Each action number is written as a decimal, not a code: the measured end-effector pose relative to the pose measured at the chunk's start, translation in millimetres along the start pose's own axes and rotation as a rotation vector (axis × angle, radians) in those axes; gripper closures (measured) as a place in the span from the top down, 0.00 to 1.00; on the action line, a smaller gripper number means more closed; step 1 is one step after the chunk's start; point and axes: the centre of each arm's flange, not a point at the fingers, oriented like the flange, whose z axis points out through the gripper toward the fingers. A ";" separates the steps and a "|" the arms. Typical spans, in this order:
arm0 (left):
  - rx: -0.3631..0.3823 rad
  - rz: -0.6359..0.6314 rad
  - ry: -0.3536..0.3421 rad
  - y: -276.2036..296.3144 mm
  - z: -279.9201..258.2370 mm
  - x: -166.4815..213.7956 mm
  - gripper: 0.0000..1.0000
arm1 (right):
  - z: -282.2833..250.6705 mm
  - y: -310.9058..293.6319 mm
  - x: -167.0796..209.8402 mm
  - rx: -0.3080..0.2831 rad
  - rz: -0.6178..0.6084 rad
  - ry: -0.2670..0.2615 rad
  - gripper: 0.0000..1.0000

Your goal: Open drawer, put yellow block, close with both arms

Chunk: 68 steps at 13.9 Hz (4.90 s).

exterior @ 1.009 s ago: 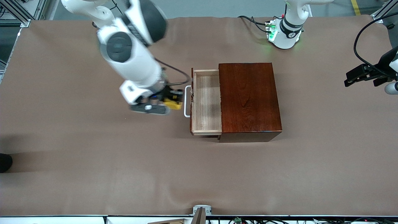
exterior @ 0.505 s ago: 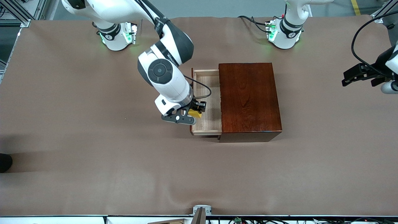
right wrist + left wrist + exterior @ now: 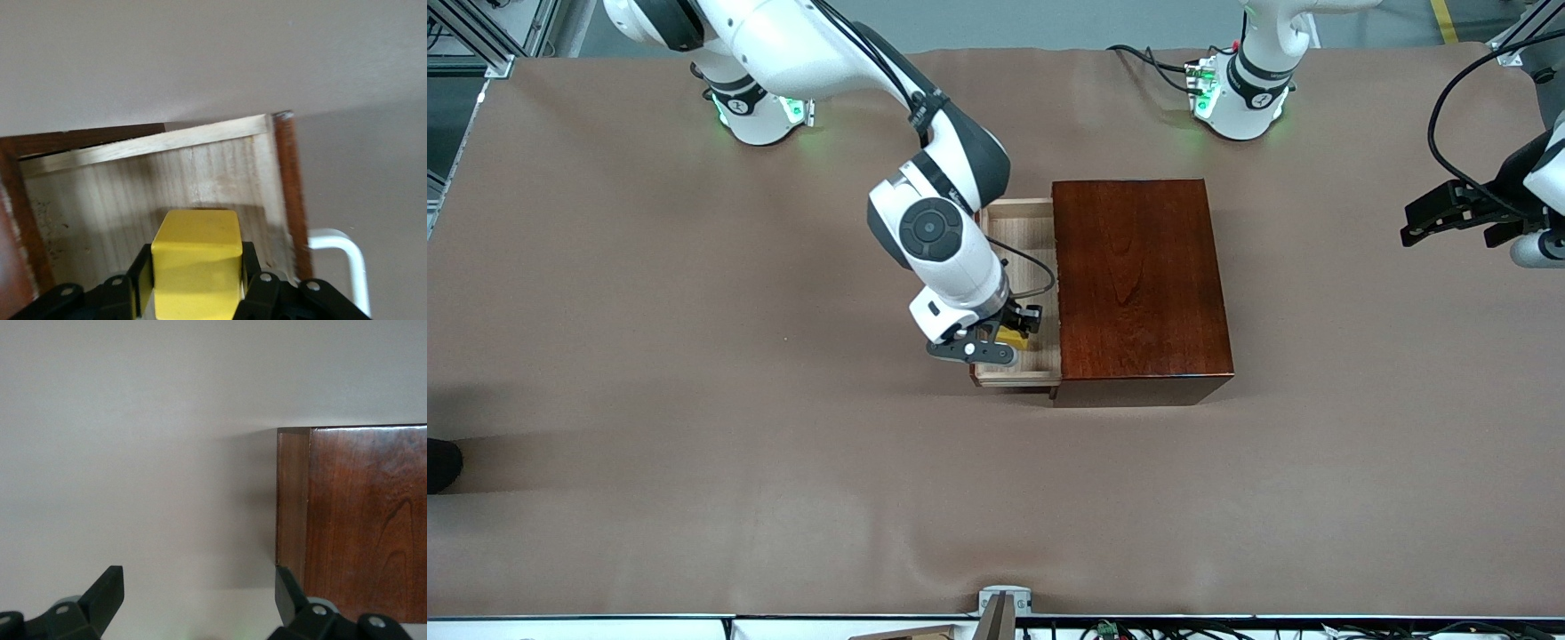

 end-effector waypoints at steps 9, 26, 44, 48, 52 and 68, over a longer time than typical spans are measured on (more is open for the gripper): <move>0.000 -0.001 0.003 -0.8 -0.3 0.4 1.00 | -51.2 -2.6 6.7 0.022 0.044 -0.032 1.00; 0.000 0.008 0.005 4.7 -0.4 0.4 1.00 | -346.6 456.2 115.8 -0.215 -0.032 -0.108 1.00; 0.002 -0.201 -0.167 184.7 101.9 18.6 1.00 | -370.0 481.7 85.5 -0.211 -0.073 -0.031 1.00; 0.035 -0.322 -0.155 288.2 127.5 -2.0 1.00 | -369.5 479.7 85.3 -0.211 -0.076 -0.032 1.00; -0.013 -0.537 -0.073 375.3 148.2 -21.1 1.00 | -369.4 478.8 85.2 -0.211 -0.078 -0.032 1.00; -0.204 -1.444 -0.076 548.4 252.6 -73.0 1.00 | -368.9 476.6 85.0 -0.211 -0.082 -0.032 1.00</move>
